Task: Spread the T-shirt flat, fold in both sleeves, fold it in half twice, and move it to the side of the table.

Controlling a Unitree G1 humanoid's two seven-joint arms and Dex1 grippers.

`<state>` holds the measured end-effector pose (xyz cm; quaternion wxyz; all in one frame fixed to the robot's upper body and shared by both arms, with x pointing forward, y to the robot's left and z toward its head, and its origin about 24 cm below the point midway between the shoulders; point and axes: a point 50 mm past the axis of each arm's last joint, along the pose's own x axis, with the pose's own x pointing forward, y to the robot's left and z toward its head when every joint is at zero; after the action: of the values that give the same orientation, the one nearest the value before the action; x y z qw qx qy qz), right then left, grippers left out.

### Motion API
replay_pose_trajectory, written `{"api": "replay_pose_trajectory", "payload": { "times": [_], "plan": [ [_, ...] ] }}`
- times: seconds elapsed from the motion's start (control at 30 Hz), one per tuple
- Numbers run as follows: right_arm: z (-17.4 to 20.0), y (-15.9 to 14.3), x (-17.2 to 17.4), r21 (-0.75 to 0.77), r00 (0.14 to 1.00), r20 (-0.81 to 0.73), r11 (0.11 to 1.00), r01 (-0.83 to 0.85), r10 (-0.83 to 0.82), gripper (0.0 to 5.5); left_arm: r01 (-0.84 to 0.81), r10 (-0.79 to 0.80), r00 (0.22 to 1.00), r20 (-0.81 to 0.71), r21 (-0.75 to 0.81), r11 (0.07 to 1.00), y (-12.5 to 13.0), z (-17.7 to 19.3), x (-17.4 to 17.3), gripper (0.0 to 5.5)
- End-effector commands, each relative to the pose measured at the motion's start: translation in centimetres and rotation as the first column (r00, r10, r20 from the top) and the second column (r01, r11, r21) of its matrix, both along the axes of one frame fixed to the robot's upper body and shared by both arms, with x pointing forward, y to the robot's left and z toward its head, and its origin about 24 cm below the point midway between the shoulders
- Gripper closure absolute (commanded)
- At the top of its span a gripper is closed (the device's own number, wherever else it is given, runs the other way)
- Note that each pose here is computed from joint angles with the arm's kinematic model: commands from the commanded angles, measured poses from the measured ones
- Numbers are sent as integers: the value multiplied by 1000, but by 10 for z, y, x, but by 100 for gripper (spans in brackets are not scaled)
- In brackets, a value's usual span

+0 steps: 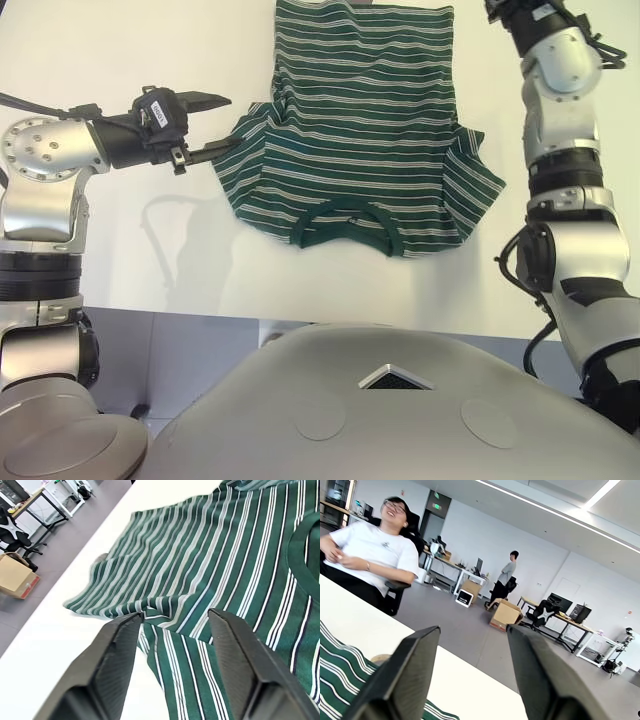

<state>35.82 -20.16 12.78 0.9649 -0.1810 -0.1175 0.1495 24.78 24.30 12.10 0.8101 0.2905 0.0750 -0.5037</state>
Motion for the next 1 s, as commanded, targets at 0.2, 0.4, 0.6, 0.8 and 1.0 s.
{"api": "replay_pose_trajectory", "payload": {
  "times": [0.2, 0.4, 0.6, 0.8, 1.0],
  "plan": [
    [42, -35, -58, -26, 983, -126, 990, -135, 131, 260, -3, -30, 998, 49, 564, 826, 60, -1, -22, 235],
    [41, -40, -70, 1, 978, -173, 993, -115, 113, 260, 106, -260, 955, 141, 657, 746, 31, 0, -24, 235],
    [35, -37, -71, 17, 975, -192, 994, -111, 112, 260, 64, -186, 968, 170, 549, 833, 21, -25, -24, 235],
    [30, -38, -71, 19, 972, -209, 994, -109, 111, 260, 60, -194, 972, 134, 656, 752, 40, -37, -22, 235],
    [25, -38, -71, 15, 970, -219, 994, -107, 108, 260, 70, -216, 966, 143, 659, 749, 30, -53, -17, 235]
  ]
}}
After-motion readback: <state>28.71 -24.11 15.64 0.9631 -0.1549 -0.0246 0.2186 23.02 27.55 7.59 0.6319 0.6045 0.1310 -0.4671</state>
